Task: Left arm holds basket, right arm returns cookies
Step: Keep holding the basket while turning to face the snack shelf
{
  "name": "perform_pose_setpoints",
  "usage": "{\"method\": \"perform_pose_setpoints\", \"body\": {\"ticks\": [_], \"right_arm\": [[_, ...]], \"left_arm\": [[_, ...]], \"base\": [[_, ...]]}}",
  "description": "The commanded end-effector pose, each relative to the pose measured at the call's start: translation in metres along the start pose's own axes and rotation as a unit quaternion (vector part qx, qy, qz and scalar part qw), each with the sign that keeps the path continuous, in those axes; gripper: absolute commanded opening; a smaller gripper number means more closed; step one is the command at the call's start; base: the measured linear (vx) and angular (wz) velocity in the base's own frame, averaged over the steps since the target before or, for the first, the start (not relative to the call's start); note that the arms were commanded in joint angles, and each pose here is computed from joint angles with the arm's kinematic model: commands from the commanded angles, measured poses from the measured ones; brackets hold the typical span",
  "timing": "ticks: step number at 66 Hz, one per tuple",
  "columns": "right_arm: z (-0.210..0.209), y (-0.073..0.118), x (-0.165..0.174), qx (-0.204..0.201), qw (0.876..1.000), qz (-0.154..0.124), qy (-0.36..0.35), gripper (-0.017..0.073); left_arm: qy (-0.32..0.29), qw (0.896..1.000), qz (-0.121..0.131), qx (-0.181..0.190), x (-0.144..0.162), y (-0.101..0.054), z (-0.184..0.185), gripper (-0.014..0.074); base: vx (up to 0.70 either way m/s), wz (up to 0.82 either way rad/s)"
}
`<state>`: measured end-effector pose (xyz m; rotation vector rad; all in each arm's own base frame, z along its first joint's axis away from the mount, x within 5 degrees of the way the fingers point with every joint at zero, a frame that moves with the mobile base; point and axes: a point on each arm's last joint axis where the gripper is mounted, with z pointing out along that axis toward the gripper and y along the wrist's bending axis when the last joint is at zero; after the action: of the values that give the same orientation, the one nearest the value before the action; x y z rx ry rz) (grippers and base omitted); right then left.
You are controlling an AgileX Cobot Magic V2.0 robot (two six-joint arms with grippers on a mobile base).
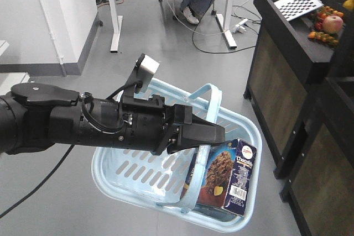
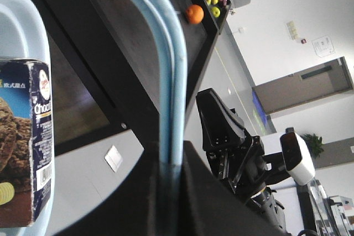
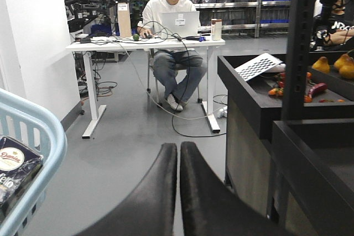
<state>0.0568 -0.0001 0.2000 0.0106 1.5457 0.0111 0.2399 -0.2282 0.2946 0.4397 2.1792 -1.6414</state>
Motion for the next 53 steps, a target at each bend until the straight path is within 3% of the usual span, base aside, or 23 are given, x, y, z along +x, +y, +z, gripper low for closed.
{"method": "perform_pose_setpoints", "body": {"ticks": [1, 38, 53], "right_arm": [[-0.001, 0.0002, -0.0062, 0.0, 0.999, -0.006, -0.039, -0.0008], [-0.001, 0.0002, -0.0062, 0.0, 0.999, -0.006, -0.039, -0.0008], [-0.001, 0.0002, -0.0062, 0.0, 0.999, -0.006, -0.039, -0.0008]], "left_arm": [[-0.027, 0.998, 0.008, 0.054, -0.0081, -0.0275, -0.0088, -0.0006], [-0.027, 0.998, 0.008, 0.054, -0.0081, -0.0275, -0.0088, -0.0006], [-0.028, 0.998, 0.008, 0.053, -0.0084, -0.0273, -0.0088, -0.0006]], "base": [[0.4, 0.08], [0.4, 0.07], [0.37, 0.37]]}}
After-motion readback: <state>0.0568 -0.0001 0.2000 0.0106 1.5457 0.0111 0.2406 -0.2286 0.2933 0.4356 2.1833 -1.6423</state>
